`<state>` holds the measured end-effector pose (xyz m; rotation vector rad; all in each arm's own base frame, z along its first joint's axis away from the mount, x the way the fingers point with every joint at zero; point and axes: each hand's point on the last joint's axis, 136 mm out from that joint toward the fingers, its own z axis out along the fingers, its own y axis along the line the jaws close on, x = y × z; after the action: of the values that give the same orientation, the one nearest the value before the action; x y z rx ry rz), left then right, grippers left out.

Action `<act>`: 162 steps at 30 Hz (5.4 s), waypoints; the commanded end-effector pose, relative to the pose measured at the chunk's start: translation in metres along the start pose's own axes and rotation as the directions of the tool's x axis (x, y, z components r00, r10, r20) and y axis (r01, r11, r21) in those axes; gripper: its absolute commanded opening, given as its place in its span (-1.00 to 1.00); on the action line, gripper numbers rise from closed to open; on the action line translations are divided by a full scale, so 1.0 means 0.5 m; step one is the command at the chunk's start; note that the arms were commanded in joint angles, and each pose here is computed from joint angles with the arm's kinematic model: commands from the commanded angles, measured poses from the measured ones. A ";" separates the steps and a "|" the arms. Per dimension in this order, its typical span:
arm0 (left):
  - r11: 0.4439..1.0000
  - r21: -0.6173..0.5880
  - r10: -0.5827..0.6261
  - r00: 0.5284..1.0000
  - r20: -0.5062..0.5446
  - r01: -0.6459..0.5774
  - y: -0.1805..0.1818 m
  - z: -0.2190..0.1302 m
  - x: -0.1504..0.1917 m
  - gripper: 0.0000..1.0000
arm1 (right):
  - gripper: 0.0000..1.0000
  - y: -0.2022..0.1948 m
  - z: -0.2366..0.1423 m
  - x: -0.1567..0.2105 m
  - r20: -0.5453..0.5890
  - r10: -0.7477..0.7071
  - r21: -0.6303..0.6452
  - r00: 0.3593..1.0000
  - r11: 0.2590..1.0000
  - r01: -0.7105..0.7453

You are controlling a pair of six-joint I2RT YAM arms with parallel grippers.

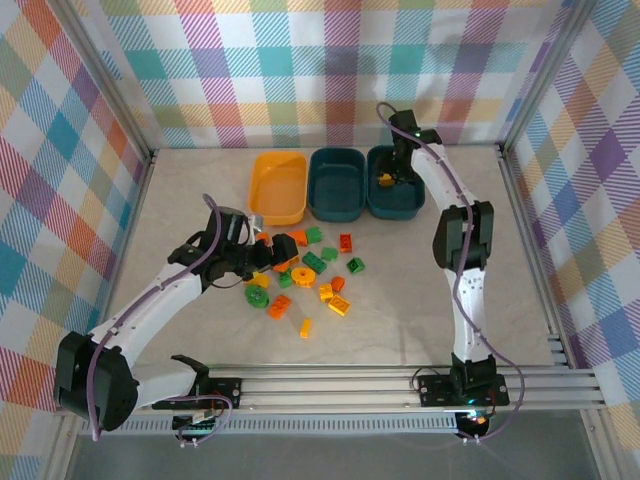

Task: Sort the legos into containers by color

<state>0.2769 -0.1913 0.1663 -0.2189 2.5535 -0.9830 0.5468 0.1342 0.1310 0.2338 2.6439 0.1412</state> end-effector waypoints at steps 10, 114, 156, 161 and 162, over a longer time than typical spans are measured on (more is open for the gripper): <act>0.957 -0.159 -0.198 0.946 0.257 0.243 0.116 -0.012 -0.063 1.00 | 0.41 0.188 -0.113 0.358 -0.066 -0.343 -0.136 0.937 0.933 0.332; 0.770 -0.406 -0.489 0.864 0.121 0.493 0.274 0.056 0.130 -0.21 | 0.27 0.117 -0.195 0.184 0.143 -0.113 -0.248 0.983 0.958 0.146; 0.931 -0.318 -0.182 0.983 0.031 0.182 0.067 0.269 -0.465 0.32 | 0.40 0.059 -0.237 0.329 0.020 -0.115 -0.295 0.993 0.948 0.116; 0.952 -0.271 -0.128 0.990 0.063 0.141 0.008 0.198 -0.471 0.56 | 0.43 0.079 -0.210 0.376 -0.042 -0.131 -0.274 0.990 0.955 0.115; 0.956 -0.262 -0.114 0.991 0.070 0.128 -0.002 0.180 -0.465 0.57 | 0.44 0.081 -0.200 0.388 -0.054 -0.137 -0.266 0.989 0.957 0.118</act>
<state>0.5454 -0.1884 0.1255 -0.5369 2.6871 -0.6327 0.3490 0.1975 0.1502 -0.0437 2.6124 0.4622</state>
